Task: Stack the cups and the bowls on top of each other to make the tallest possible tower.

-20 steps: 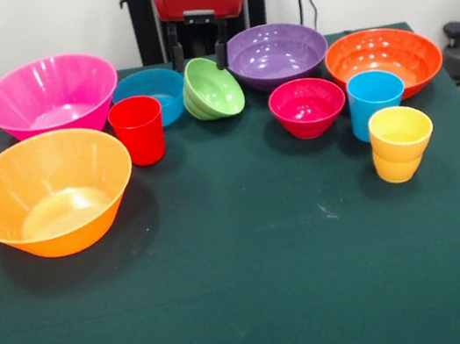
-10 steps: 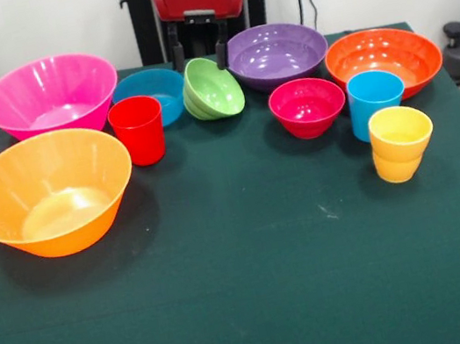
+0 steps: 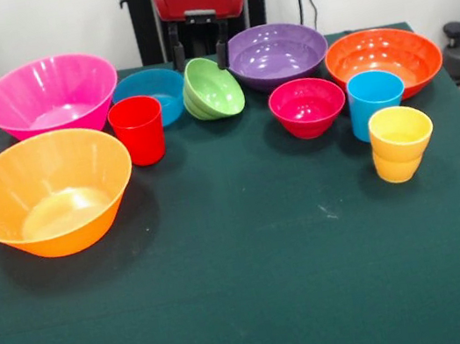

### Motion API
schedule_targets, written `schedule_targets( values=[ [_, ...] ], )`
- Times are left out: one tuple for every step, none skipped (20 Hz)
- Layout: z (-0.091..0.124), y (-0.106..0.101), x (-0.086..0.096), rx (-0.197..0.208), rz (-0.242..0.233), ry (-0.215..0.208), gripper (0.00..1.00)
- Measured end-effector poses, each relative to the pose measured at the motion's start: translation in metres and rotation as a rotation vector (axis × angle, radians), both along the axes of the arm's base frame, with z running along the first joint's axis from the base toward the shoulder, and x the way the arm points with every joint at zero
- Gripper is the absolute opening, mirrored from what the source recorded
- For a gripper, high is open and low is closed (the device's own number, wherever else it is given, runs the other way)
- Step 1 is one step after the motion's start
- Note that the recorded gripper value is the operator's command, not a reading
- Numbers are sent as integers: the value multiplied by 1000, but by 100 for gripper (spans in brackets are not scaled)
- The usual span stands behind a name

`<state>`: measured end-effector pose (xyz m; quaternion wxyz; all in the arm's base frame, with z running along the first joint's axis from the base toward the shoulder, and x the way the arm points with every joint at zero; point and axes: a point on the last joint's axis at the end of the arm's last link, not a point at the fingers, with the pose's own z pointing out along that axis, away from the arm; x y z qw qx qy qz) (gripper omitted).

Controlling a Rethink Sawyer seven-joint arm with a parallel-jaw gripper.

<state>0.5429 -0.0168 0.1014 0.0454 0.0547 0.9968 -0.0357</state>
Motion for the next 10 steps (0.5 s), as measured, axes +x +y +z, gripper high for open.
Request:
schedule_targets(
  values=[
    [0,0,0,0,0,0,100],
    [0,0,0,-1,0,0,100],
    [0,0,0,-1,-1,1,100],
    [0,0,-1,-2,-2,1,100],
    [0,-1,-1,-3,-4,2,100],
    [0,-1,-1,-3,-6,3,100],
    [0,-2,-2,-5,-8,4,100],
    [0,-2,-2,-5,-10,5,100],
    [0,-3,-2,-6,-14,6,100],
    [0,-3,-3,-6,-18,7,100]
  ],
)
